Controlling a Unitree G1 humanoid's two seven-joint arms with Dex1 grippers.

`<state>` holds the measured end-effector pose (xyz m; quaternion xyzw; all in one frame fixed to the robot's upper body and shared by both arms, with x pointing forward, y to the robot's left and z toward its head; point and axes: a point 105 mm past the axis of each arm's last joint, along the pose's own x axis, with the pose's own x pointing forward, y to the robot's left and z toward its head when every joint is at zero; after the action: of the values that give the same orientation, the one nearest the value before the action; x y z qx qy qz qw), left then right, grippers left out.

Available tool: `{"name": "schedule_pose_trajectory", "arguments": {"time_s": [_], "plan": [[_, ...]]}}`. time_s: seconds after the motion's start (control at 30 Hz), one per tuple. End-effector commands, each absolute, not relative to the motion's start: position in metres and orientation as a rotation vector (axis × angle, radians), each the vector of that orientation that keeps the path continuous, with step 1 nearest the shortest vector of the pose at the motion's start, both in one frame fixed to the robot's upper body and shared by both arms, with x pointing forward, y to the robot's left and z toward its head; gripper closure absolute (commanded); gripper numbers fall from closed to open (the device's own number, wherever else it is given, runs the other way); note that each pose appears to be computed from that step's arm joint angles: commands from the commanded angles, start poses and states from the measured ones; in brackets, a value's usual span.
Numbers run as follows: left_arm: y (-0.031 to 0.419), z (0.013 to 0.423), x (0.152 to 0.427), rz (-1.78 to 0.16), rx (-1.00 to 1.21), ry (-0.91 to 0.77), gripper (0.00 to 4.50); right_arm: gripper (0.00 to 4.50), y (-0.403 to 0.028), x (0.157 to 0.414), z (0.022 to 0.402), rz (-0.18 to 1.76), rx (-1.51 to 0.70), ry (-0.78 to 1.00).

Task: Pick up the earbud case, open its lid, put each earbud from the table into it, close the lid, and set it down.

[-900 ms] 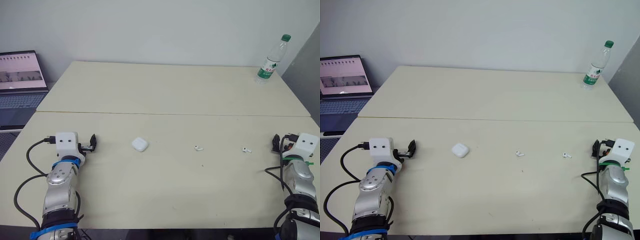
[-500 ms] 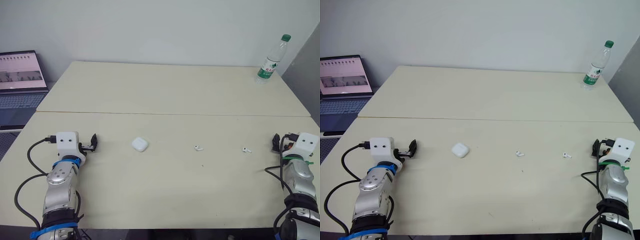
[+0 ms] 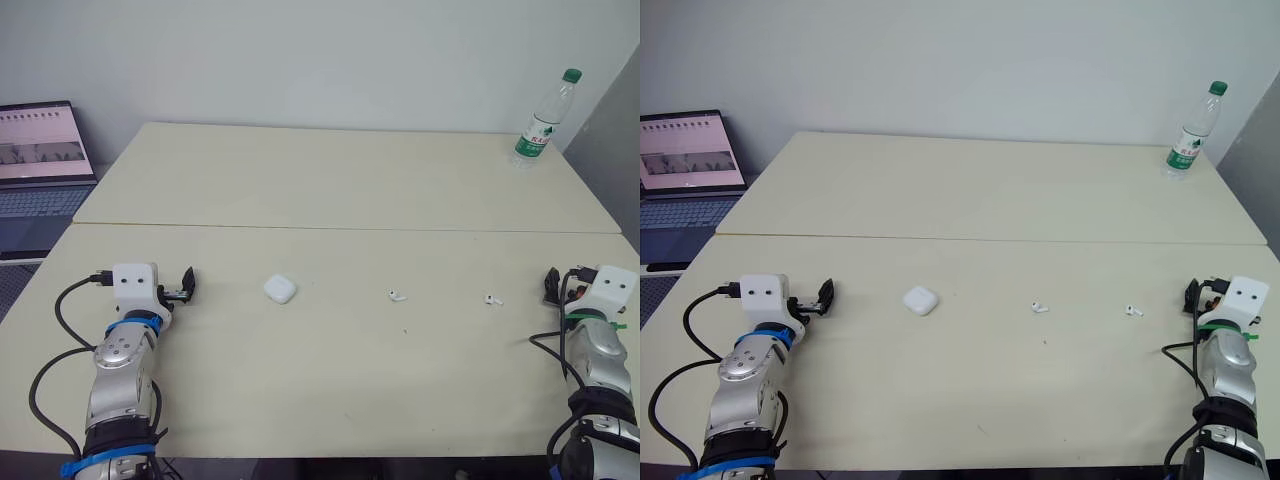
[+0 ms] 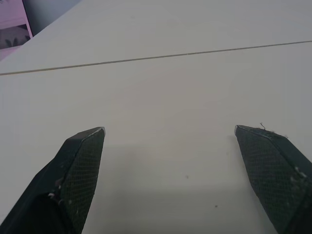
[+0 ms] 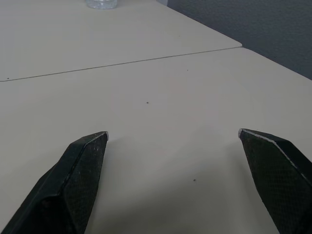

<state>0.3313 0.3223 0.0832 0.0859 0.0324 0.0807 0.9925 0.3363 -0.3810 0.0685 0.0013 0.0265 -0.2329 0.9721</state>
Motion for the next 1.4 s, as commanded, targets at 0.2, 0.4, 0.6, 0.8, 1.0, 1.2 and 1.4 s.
{"name": "schedule_pose_trajectory", "arguments": {"time_s": [0.2, 0.4, 0.6, 0.8, 1.0, 1.2, 1.4], "plan": [[0.315, 0.132, 0.325, 0.015, 0.194, -0.055, 0.04, 0.00, -0.385, 0.343, 0.095, -0.466, -0.004, -0.031], [0.265, 0.166, 0.305, -0.352, 0.192, -0.041, 0.04, 0.00, -0.362, 0.357, 0.117, -0.256, -0.076, -0.054], [0.215, 0.168, 0.287, -0.672, 0.150, 0.103, 0.04, 0.00, -0.302, 0.371, 0.151, 0.193, -0.160, -0.078], [0.192, 0.135, 0.292, -0.753, 0.150, 0.257, 0.04, 0.00, -0.195, 0.351, 0.177, 0.842, -0.107, -0.033], [0.196, 0.109, 0.306, -0.702, 0.211, 0.326, 0.04, 0.00, -0.129, 0.311, 0.188, 1.218, -0.115, 0.036], [0.182, 0.096, 0.313, -0.732, 0.183, 0.339, 0.04, 0.00, -0.105, 0.290, 0.193, 1.326, -0.126, 0.041], [0.170, 0.088, 0.321, -0.740, 0.189, 0.340, 0.04, 0.00, -0.102, 0.282, 0.197, 1.361, -0.152, 0.046]]}}
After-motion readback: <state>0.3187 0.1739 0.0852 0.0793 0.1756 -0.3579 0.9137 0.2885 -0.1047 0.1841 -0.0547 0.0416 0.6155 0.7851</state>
